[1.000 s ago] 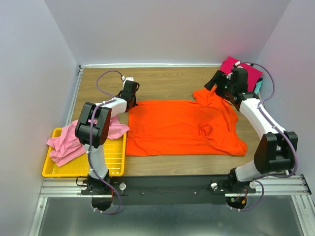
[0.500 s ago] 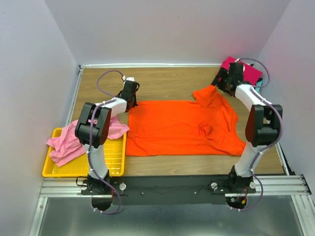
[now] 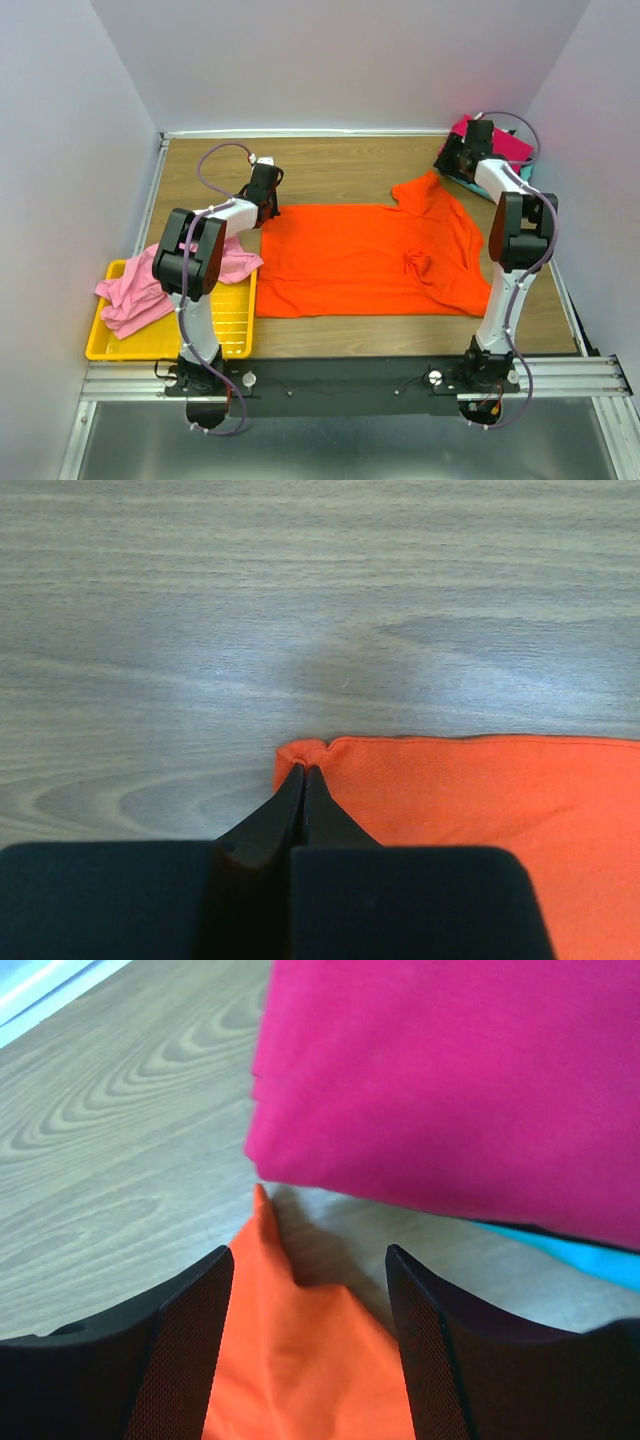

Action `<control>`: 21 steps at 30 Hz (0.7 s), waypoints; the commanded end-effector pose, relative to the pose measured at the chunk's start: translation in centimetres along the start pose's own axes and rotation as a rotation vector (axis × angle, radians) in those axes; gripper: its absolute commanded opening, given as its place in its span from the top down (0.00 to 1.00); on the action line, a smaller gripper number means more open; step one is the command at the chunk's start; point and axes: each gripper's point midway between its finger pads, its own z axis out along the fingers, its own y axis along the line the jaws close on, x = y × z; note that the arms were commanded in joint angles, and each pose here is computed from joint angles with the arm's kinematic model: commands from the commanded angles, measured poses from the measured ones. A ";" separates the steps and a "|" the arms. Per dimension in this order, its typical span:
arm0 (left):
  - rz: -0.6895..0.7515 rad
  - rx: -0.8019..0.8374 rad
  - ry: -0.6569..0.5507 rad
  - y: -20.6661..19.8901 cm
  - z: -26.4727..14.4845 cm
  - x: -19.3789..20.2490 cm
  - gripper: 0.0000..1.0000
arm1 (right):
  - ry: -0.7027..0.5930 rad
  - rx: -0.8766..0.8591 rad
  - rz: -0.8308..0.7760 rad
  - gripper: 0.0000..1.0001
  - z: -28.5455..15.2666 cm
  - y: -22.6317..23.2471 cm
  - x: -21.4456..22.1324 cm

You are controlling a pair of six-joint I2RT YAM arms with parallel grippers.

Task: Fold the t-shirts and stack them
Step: Fold the tshirt

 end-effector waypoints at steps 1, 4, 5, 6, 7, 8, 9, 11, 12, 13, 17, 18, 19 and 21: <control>0.007 0.020 -0.004 -0.2 0.3 -0.3 1.00 | 0.022 -0.088 -0.040 0.31 1.1 1.4 -0.1; 0.008 0.020 -0.003 -0.2 0.3 -0.2 1.00 | 0.049 -0.126 -0.040 0.32 2.5 1.9 0.5; 0.006 0.019 -0.005 -0.2 0.2 -0.3 1.00 | 0.062 -0.145 -0.038 0.32 3.0 2.2 0.8; 0.006 0.020 -0.004 -0.2 0.2 -0.3 1.00 | 0.075 -0.149 -0.034 0.33 3.4 2.2 1.3; 0.007 0.019 -0.005 -0.2 0.2 -0.3 1.00 | 0.081 -0.156 -0.032 0.33 3.7 2.3 1.4; 0.005 0.020 -0.006 -0.2 0.3 -0.3 1.00 | 0.090 -0.157 -0.029 0.33 3.9 2.3 1.7; 0.006 0.019 -0.002 -0.2 0.3 -0.1 1.00 | 0.089 -0.166 -0.029 0.34 4.1 2.5 1.5; 0.008 0.020 -0.003 -0.2 0.3 -0.2 1.00 | 0.113 -0.167 -0.027 0.35 4.8 2.3 2.3; 0.007 0.021 -0.004 -0.2 0.2 -0.3 1.00 | 0.117 -0.173 -0.029 0.35 4.9 2.5 2.4; 0.008 0.022 -0.005 -0.2 0.3 -0.3 1.00 | 0.130 -0.173 -0.028 0.36 5.2 2.3 2.9; 0.010 0.025 -0.005 -0.3 0.3 -0.3 1.00 | 0.145 -0.186 -0.026 0.42 5.4 2.5 3.4; 0.011 0.025 -0.005 -0.3 0.3 -0.3 1.00 | 0.148 -0.193 -0.026 0.47 5.4 2.6 3.4; 0.010 0.025 -0.005 -0.3 0.3 -0.3 1.00 | 0.148 -0.194 -0.026 0.50 5.4 2.6 3.4; 0.012 0.024 -0.003 -0.3 0.3 -0.3 1.00 | 0.153 -0.202 -0.025 0.66 5.3 2.7 3.5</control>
